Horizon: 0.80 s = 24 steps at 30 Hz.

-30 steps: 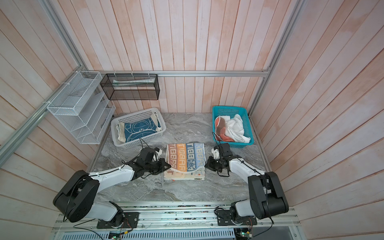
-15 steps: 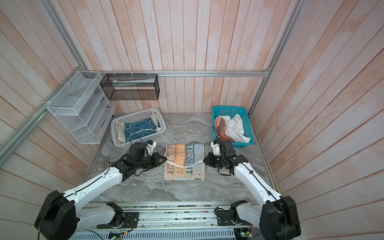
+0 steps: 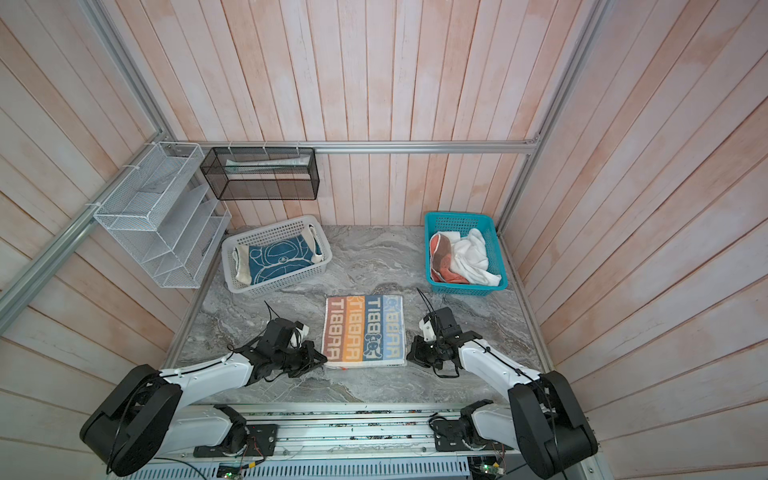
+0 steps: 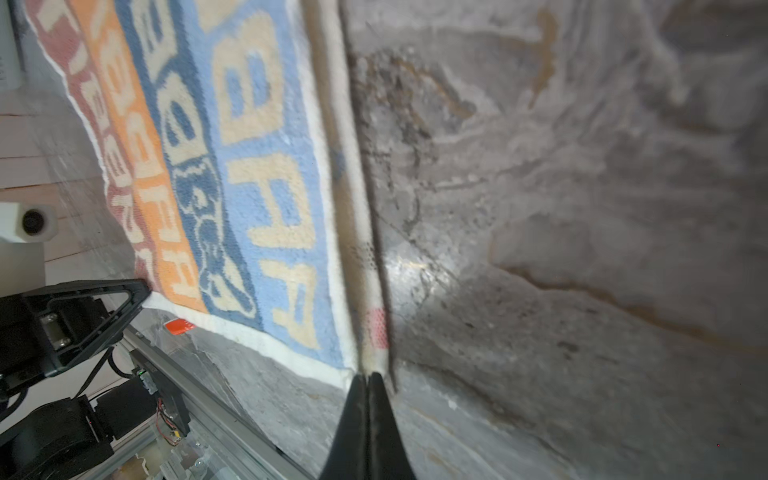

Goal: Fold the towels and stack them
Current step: 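Fold the near edge over toward the far edge with both grippers and release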

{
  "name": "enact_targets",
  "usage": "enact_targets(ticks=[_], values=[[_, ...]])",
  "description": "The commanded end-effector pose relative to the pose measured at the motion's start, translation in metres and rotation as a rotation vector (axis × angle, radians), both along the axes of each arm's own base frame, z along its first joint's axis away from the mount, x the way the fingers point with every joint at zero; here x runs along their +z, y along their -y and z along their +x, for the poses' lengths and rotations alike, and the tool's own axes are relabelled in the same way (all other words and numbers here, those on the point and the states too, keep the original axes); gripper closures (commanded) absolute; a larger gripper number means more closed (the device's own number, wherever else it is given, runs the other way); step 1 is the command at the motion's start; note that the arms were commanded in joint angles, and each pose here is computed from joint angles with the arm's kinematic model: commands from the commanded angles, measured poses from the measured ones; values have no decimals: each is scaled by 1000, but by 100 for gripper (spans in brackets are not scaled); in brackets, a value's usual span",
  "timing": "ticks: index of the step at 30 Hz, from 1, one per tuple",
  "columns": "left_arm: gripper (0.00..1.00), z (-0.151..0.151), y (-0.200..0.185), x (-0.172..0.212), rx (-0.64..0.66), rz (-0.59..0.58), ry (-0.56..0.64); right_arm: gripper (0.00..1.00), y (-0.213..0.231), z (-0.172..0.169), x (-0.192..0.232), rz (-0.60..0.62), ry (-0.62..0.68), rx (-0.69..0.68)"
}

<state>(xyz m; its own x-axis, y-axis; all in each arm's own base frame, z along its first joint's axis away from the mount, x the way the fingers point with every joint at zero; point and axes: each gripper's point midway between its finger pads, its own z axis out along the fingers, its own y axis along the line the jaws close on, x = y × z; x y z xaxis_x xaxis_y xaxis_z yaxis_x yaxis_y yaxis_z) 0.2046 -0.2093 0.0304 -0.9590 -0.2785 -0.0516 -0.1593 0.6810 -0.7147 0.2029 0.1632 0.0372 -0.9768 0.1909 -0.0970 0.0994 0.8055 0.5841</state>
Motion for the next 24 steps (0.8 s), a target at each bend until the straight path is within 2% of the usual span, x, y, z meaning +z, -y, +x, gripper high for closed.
enact_targets(ticks=[1, 3, 4, 6, 8, 10, 12, 16, 20, 24], values=[[99, 11, 7, 21, -14, -24, 59, 100, 0, 12, 19, -20, 74, 13], [89, 10, 5, 26, -26, -8, 64, 100, 4, 16, 26, -55, 94, 16], [85, 10, 3, 29, -26, -1, 69, 96, 6, 19, 28, -73, 105, 17], [70, 11, -1, 37, -35, 28, 97, 80, 8, 30, 33, -104, 135, 25], [59, 23, -16, 45, -38, 113, 153, 63, 10, 44, 36, -133, 162, 31], [57, 47, -38, 53, -31, 221, 225, 53, 10, 64, 38, -150, 188, 33], [57, 78, -49, 67, -27, 264, 290, 51, 7, 87, 39, -152, 211, 33], [57, 127, -34, 79, -50, 250, 357, 50, -5, 131, 34, -150, 222, 64], [56, 167, -20, 65, -24, 223, 359, 51, -16, 169, 24, -163, 230, 74], [51, 192, -17, 43, 4, 233, 332, 51, -21, 191, 10, -179, 216, 84]])
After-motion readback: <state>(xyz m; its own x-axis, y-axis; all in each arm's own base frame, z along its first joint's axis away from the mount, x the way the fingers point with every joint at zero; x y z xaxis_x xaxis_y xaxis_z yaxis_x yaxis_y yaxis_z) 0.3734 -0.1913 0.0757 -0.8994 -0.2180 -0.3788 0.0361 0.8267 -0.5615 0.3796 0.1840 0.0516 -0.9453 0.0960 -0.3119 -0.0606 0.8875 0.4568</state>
